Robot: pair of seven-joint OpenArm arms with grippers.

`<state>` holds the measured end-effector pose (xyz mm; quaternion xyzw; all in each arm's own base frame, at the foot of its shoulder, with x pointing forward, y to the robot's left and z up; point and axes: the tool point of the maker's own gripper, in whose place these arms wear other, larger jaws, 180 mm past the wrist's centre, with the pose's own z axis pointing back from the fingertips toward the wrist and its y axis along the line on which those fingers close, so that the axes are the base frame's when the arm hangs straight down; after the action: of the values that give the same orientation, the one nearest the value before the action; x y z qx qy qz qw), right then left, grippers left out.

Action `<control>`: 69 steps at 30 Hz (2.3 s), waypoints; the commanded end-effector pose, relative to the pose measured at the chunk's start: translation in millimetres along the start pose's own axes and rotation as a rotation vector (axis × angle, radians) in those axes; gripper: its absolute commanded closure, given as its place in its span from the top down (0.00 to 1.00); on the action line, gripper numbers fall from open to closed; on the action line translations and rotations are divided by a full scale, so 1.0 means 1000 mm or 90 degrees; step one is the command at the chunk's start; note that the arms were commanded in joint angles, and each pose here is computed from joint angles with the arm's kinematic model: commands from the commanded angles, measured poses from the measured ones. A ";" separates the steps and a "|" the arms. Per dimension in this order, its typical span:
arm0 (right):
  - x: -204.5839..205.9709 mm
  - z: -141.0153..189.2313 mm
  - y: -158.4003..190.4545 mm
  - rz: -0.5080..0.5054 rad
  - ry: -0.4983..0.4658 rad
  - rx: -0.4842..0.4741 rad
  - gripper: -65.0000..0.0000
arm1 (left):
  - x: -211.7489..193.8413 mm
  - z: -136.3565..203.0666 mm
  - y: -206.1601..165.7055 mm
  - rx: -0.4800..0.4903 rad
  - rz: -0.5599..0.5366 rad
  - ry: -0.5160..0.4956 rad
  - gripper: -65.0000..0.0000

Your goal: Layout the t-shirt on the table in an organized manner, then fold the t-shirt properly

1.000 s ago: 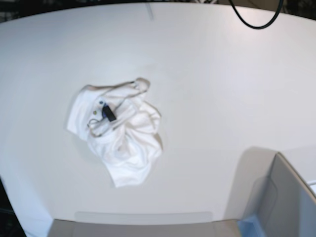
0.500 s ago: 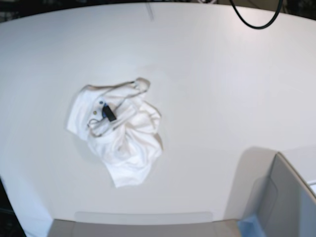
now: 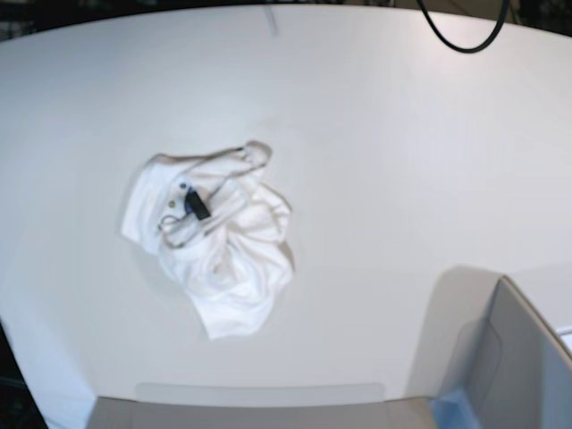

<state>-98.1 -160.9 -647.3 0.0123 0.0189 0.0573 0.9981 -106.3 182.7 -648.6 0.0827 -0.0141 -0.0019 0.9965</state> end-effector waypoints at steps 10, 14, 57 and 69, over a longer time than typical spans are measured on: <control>-0.038 0.011 -0.008 0.006 -0.035 -0.006 0.00 | -0.014 0.021 0.010 0.011 -0.008 -0.070 0.00; -0.048 0.016 -0.013 0.011 -0.041 -0.011 0.00 | -0.015 0.026 0.010 0.011 -0.011 -0.100 0.00; 0.012 0.107 -0.008 0.330 -0.407 -0.212 0.08 | 0.016 0.100 0.031 0.023 -0.029 -0.301 0.00; 0.006 0.103 0.009 0.358 -0.404 -0.179 0.07 | 0.016 0.100 0.031 0.023 -0.029 -0.300 0.00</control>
<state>-82.2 -155.3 -549.0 -0.1055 -0.2968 0.3167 0.8947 -86.3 194.3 -549.3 0.0940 -0.2428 -0.0410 0.9646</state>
